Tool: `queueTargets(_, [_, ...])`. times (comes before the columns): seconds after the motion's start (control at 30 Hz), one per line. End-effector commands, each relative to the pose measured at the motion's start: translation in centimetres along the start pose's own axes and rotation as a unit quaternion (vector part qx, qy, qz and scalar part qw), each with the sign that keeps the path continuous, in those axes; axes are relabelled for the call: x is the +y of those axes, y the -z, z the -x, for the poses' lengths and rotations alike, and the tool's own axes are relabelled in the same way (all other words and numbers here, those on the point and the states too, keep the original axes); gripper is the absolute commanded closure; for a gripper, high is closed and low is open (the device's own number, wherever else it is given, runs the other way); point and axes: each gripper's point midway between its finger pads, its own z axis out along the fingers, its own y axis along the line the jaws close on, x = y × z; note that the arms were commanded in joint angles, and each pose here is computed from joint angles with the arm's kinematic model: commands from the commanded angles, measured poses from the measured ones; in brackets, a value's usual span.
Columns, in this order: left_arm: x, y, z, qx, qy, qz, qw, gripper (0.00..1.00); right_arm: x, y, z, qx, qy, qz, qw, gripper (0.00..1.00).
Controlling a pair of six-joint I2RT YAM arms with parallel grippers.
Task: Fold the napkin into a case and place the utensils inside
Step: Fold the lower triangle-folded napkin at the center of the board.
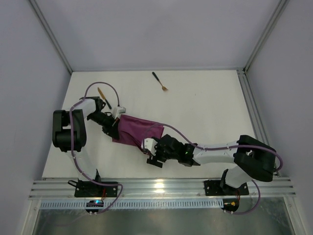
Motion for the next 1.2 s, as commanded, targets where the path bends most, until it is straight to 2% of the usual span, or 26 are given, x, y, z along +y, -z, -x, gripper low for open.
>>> queueTargets(0.0, [-0.7,1.1,1.2,-0.020,-0.019,0.003,1.000,1.00,-1.5,-0.6,4.5,-0.068,0.011,-0.031,0.997,0.22])
queueTargets(0.17, [-0.9,1.0,1.1,-0.018,-0.019,-0.001,1.000,1.00,-2.3,-1.9,5.4,-0.074,-0.005,-0.045,0.996,0.22])
queueTargets(0.3, [-0.9,1.1,1.1,-0.019,-0.022,-0.001,1.000,1.00,-2.5,-3.1,4.6,-0.051,-0.024,-0.045,0.997,0.27])
queueTargets(0.37, [-1.0,1.1,1.1,-0.018,-0.025,-0.002,1.000,1.00,-2.7,-3.4,4.3,-0.043,-0.044,-0.043,0.997,0.36])
queueTargets(0.4, [-1.1,1.2,1.0,-0.017,-0.023,-0.003,1.000,1.00,-3.2,-3.3,4.3,-0.044,-0.054,-0.044,0.997,0.49])
queueTargets(0.47, [-1.0,1.2,0.9,-0.014,-0.025,-0.002,1.000,1.00,-4.0,-3.1,4.2,-0.045,-0.081,-0.045,0.995,0.66])
queueTargets(0.5, [-1.1,1.2,0.9,-0.014,-0.025,-0.003,1.000,1.00,-4.4,-2.9,4.1,-0.044,-0.090,-0.049,0.994,0.66])
queueTargets(0.73, [-1.2,1.5,1.0,-0.011,-0.029,-0.004,1.000,1.00,-5.2,-2.2,3.1,-0.054,-0.154,-0.020,0.986,0.85])
queueTargets(0.8, [-1.1,1.6,1.0,-0.009,-0.028,-0.001,1.000,0.99,-5.0,-2.1,3.1,-0.061,-0.177,0.002,0.982,0.86])
queueTargets(0.93, [-0.5,1.8,1.6,-0.013,-0.027,0.015,0.999,0.90,-5.8,-2.0,2.7,-0.069,-0.226,0.034,0.971,0.89])
queueTargets(1.03, [0.3,1.7,2.2,-0.026,-0.013,0.030,0.999,0.79,-6.1,-2.1,2.7,-0.072,-0.242,0.058,0.966,0.92])
queueTargets(1.17, [1.3,1.1,2.8,-0.043,0.011,0.048,0.998,0.79,-6.2,-2.8,1.6,-0.059,-0.277,0.085,0.955,0.94])
